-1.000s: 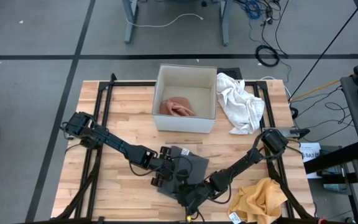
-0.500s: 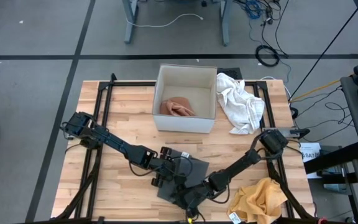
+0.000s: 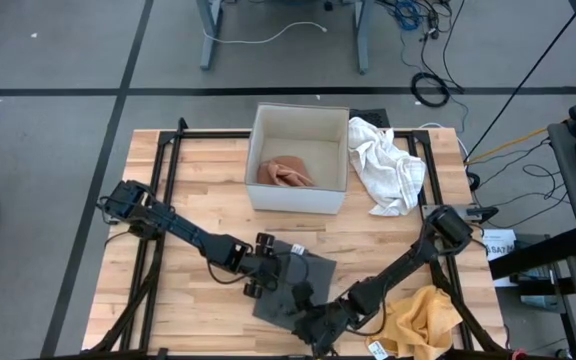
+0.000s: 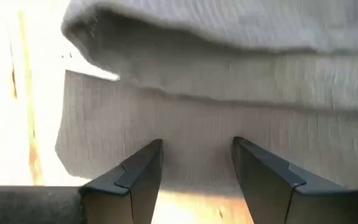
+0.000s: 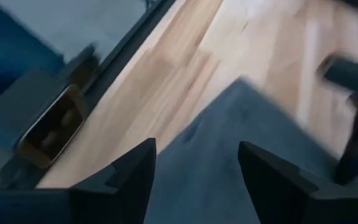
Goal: Fold towel
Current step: Fold the gray towel, then put the folded gray towel into the laundry organizer
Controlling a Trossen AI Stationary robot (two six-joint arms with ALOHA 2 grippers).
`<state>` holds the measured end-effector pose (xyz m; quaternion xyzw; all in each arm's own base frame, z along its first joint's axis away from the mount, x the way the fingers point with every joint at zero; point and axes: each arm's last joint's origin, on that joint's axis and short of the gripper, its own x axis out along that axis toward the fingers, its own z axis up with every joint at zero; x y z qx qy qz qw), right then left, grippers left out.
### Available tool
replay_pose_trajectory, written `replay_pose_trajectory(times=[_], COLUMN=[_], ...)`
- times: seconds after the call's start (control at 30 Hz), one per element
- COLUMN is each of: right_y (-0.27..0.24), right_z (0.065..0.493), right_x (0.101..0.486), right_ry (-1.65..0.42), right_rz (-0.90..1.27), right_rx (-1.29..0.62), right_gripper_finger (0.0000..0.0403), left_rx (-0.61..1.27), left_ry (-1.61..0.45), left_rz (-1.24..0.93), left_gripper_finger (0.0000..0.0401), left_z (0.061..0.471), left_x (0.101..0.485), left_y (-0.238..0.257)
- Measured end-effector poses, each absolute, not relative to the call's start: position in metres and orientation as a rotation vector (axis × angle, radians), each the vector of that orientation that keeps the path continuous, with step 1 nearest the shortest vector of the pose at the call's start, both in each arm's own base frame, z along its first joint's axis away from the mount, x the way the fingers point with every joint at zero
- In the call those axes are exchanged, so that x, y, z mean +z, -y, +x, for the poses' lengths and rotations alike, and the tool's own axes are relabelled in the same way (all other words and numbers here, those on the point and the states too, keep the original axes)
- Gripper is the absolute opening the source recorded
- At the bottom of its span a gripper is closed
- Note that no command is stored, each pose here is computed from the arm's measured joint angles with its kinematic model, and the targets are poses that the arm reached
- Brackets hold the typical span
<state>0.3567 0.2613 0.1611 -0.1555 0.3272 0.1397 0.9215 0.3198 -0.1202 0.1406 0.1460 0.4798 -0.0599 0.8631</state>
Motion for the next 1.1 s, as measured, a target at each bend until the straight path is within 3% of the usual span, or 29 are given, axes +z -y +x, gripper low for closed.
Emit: replay_pose_trajectory(times=[0.27, 0.6, 1.1], right_y=[-0.286, -0.303, -0.288], right_z=[0.333, 0.315, 0.342], right_x=[0.169, 0.161, 0.128], right_ry=[-0.661, -0.72, -0.731], right_rz=[-0.307, -0.263, -0.259], right_rx=[0.335, 0.333, 0.316], right_gripper_finger=[0.0217, 0.0217, 0.0217], left_rx=[-0.098, -0.215, -0.279], left_ry=[-0.996, -0.748, -0.632], left_rz=[0.367, 0.356, 0.278], left_gripper_finger=[0.0202, 0.0202, 0.0202], left_z=[0.314, 0.327, 0.341], left_x=[0.149, 0.186, 0.176], left_y=[0.131, 0.175, 0.186])
